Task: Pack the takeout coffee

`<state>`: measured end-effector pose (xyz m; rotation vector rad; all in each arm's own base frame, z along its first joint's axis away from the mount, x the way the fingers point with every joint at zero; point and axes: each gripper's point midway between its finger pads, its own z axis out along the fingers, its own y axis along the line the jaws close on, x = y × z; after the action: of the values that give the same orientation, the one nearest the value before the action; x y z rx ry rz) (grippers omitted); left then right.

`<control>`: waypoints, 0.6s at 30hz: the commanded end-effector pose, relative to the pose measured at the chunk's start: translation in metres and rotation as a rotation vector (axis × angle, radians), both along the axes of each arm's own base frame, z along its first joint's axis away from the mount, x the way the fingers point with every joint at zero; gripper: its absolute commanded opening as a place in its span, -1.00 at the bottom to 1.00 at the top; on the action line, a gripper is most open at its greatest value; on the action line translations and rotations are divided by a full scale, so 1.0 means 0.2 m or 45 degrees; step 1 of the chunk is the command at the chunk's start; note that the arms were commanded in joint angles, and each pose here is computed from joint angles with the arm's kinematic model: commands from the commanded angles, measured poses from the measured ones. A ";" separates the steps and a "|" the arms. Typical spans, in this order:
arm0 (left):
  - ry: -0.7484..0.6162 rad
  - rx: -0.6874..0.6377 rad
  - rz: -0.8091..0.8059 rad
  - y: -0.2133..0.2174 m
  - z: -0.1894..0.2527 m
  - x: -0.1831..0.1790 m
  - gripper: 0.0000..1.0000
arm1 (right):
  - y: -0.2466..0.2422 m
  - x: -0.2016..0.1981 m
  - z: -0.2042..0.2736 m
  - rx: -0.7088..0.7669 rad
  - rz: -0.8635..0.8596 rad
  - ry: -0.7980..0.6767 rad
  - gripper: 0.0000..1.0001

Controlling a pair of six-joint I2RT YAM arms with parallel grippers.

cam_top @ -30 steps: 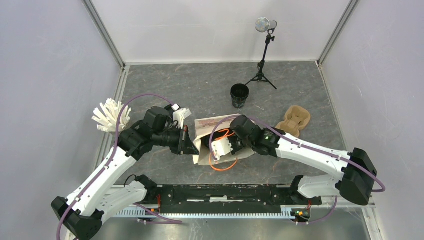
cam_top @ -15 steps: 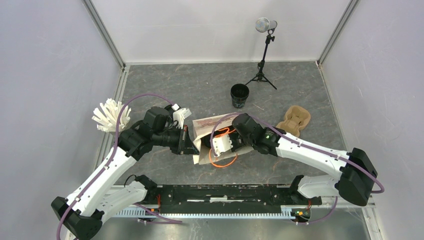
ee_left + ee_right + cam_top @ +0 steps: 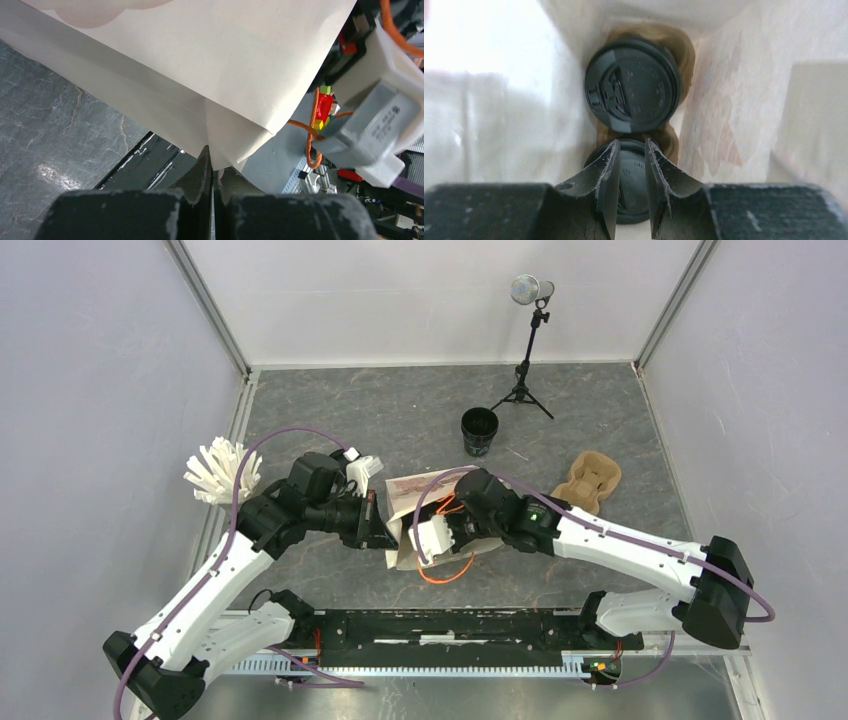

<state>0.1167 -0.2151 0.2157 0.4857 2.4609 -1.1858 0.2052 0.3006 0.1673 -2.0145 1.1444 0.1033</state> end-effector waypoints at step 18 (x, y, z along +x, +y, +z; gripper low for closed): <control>-0.035 0.041 -0.028 -0.01 0.06 0.04 -0.95 | 0.34 -0.01 0.00 0.287 0.133 -0.033 -0.49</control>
<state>0.1197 -0.2132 0.2149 0.4641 2.5194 -1.1445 0.2031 0.3539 0.1570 -1.9334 1.0238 0.2049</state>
